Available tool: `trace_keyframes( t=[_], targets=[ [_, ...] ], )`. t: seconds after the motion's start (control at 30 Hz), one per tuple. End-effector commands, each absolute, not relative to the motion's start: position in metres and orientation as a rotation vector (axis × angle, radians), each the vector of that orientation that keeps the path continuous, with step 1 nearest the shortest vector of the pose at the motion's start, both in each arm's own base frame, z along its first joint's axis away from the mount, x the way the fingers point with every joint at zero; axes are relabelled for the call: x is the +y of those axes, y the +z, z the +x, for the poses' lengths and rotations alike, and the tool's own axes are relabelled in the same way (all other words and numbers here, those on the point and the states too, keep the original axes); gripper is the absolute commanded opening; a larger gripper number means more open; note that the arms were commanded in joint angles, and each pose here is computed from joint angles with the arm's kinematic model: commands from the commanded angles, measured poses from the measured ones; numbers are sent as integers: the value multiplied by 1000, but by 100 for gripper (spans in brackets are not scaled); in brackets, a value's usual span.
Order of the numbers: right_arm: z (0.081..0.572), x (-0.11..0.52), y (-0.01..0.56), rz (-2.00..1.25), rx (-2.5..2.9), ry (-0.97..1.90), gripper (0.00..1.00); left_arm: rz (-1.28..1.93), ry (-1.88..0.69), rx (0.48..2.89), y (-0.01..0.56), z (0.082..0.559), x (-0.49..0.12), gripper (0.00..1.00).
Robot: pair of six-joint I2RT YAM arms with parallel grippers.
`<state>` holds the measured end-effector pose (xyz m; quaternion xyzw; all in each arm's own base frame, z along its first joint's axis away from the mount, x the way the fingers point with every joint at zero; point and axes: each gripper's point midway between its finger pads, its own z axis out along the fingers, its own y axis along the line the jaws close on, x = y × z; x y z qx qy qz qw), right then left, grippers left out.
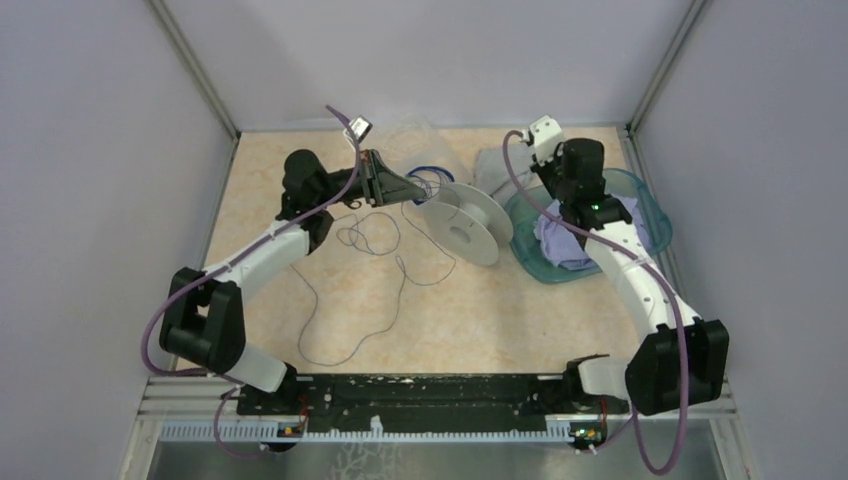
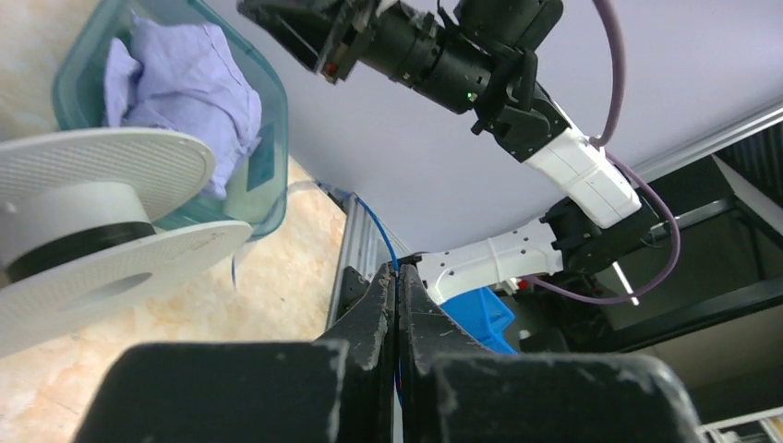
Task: Wrap the cables
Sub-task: Wrap the cable around the cable reel.
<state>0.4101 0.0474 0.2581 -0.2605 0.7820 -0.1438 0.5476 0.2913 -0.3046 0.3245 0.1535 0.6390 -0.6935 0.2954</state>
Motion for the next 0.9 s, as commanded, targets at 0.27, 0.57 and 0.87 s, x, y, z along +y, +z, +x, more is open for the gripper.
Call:
trace_keyframes(
  t=[0.27, 0.57, 0.87],
  targets=[
    [334, 133, 237, -810, 1831, 386, 59, 479, -1754, 1603, 355, 297, -285, 0],
    [307, 193, 297, -871, 1594, 803, 63, 515, -1785, 1525, 357, 289, -285, 0],
    [352, 139, 253, -762, 1788, 379, 64, 559, -1743, 1498, 357, 293, -289, 0]
  ],
)
